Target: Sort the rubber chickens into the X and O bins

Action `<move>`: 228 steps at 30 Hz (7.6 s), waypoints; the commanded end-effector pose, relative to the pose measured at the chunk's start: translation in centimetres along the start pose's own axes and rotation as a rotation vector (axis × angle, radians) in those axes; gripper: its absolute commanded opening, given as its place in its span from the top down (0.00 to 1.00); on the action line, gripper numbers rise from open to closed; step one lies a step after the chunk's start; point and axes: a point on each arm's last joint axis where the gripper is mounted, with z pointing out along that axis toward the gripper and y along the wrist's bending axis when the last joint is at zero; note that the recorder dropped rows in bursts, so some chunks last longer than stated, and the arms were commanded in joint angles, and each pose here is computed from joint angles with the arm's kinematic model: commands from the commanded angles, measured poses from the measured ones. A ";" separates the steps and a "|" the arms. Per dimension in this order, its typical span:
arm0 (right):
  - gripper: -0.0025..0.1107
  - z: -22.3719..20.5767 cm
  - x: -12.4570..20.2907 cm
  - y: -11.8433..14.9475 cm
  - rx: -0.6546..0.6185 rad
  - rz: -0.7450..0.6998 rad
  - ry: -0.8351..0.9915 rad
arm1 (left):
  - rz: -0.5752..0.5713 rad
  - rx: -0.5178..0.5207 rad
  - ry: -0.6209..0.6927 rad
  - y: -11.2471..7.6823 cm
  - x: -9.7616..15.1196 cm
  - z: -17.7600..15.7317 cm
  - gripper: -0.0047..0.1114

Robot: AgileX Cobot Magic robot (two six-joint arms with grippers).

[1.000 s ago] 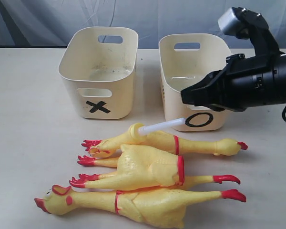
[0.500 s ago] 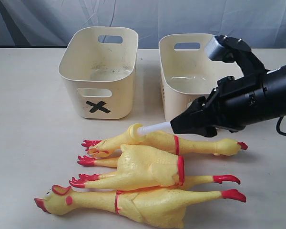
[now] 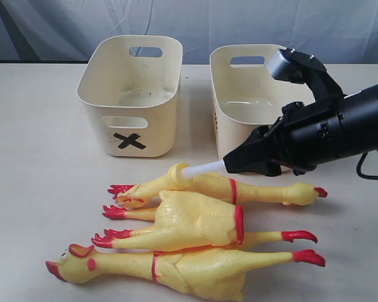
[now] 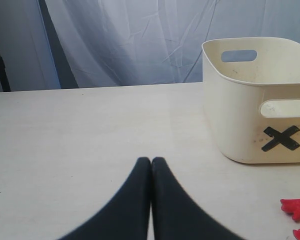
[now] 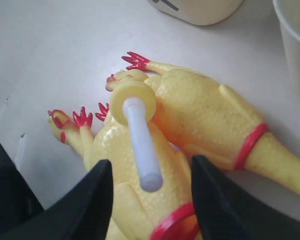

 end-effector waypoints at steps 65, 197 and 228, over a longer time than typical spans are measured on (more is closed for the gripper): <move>0.87 -5.8 -15.2 2.8 -0.057 0.018 -0.755 | -0.011 0.005 -0.011 0.0 -0.1 0.0 0.96; 0.98 10.9 1.1 0.4 -0.087 -0.689 0.438 | -0.011 0.005 -0.011 0.0 -0.1 0.0 0.96; 0.99 -3.0 -6.0 9.5 -0.021 -0.891 -0.002 | -0.011 0.005 -0.011 0.0 -0.1 0.0 0.96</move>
